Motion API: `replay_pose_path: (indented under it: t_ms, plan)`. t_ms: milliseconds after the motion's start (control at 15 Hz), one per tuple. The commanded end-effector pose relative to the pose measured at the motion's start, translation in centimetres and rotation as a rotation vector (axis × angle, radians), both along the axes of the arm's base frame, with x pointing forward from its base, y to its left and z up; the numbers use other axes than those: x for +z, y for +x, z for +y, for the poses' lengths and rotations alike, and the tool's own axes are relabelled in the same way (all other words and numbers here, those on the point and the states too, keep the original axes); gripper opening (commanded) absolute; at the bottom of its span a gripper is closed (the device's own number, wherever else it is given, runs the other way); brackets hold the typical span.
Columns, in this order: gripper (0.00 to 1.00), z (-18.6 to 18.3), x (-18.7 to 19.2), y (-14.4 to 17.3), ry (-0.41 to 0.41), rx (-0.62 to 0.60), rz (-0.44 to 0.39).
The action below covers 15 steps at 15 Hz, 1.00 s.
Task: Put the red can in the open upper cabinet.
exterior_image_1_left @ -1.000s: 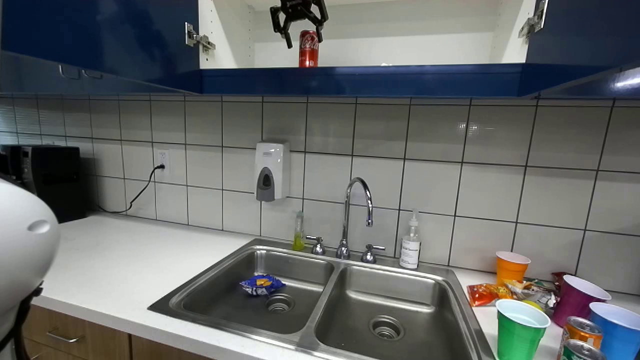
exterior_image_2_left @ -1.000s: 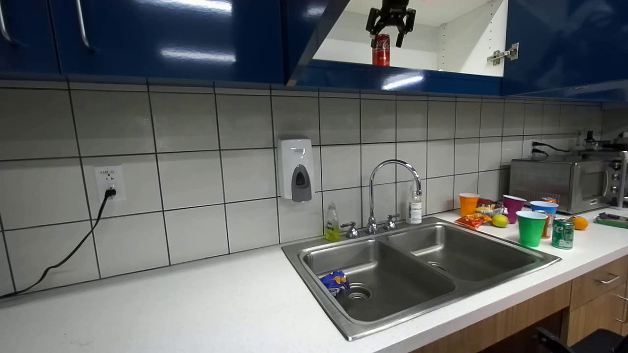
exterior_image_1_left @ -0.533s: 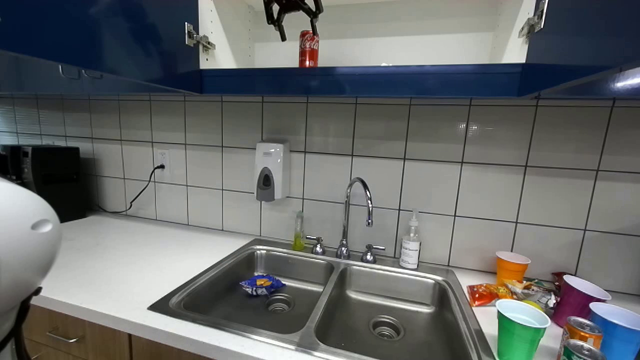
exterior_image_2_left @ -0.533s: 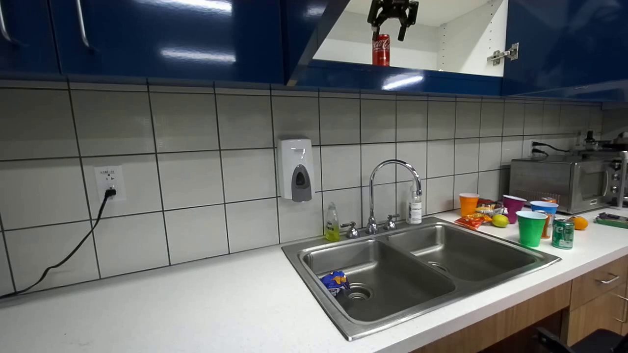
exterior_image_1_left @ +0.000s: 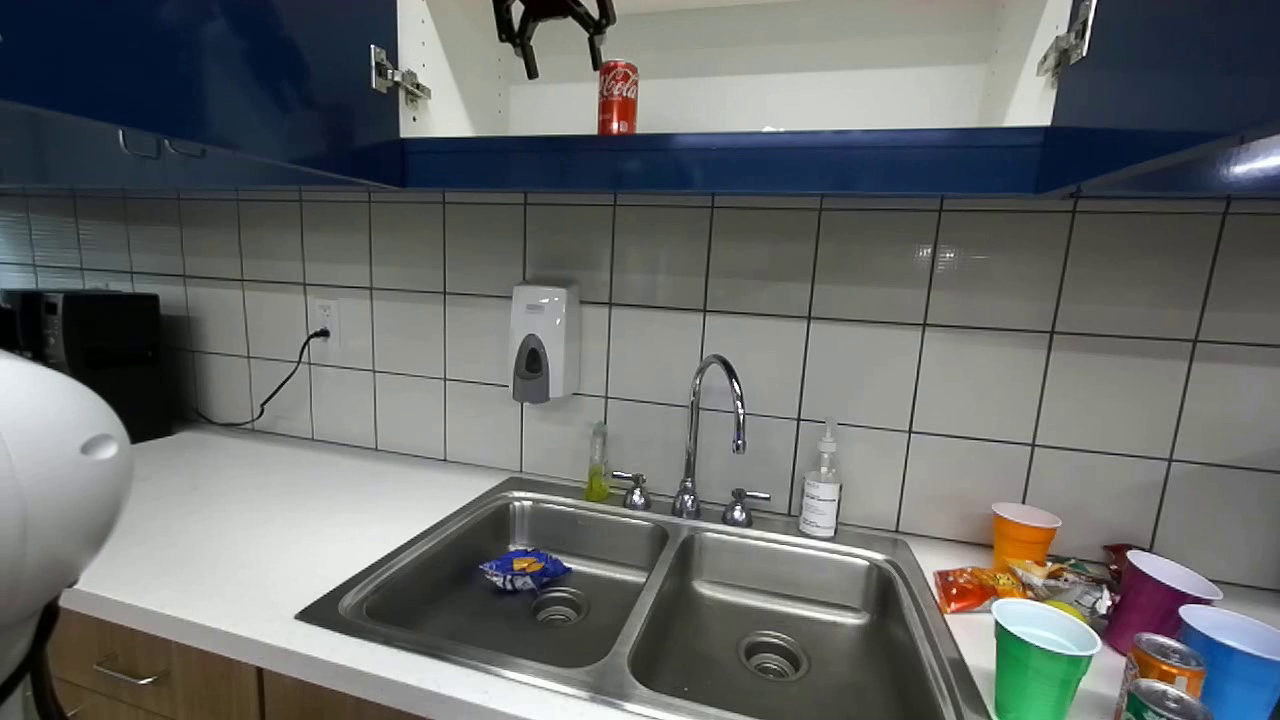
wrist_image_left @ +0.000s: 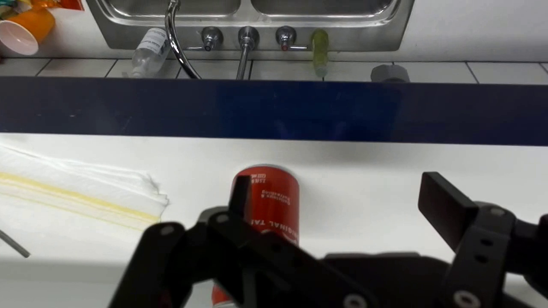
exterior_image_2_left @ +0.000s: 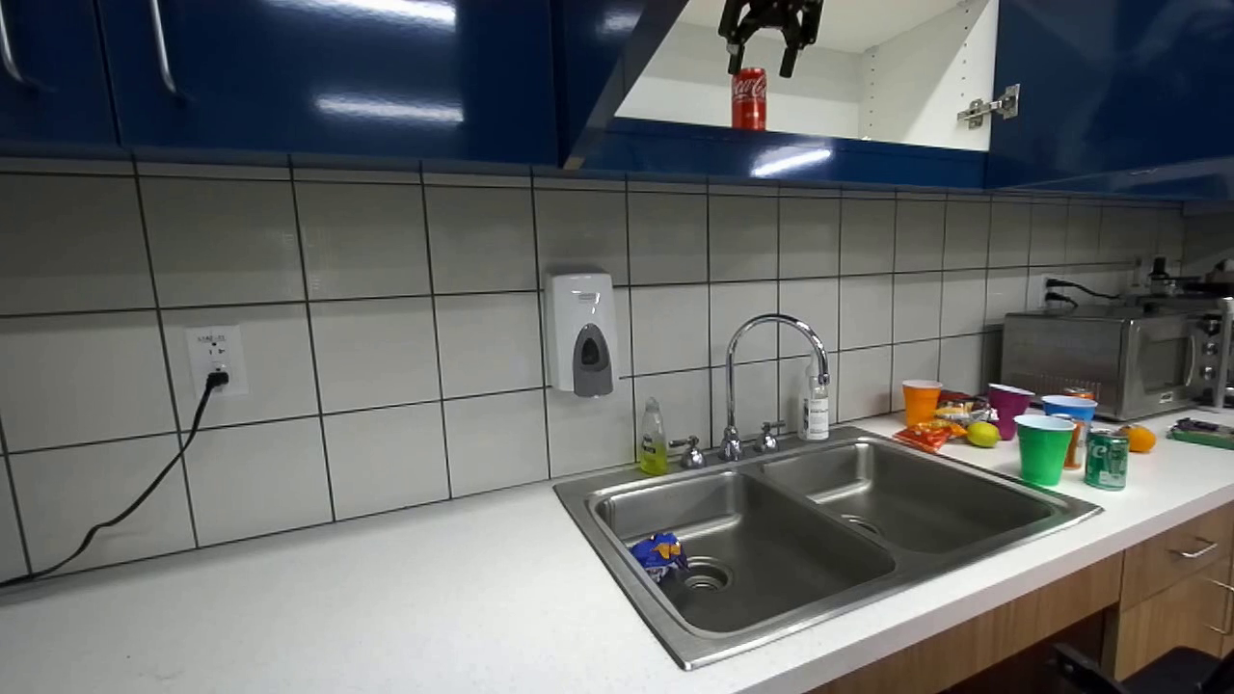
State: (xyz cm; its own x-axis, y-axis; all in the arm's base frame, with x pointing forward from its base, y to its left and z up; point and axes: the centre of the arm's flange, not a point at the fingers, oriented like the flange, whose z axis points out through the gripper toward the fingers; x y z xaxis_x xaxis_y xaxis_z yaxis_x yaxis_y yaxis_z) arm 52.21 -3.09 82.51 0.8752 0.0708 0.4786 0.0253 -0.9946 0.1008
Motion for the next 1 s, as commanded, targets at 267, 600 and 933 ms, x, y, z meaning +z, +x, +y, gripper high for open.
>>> replay_pose_path:
  t_ms: [267,600,933]
  plan:
    - [1.0,2.5,-4.1,-6.4,0.044,0.007,0.054]
    - [1.0,3.5,-6.6,-9.4,0.067,0.017,0.099]
    - [1.0,4.7,-9.7,-11.7,0.092,0.027,0.14]
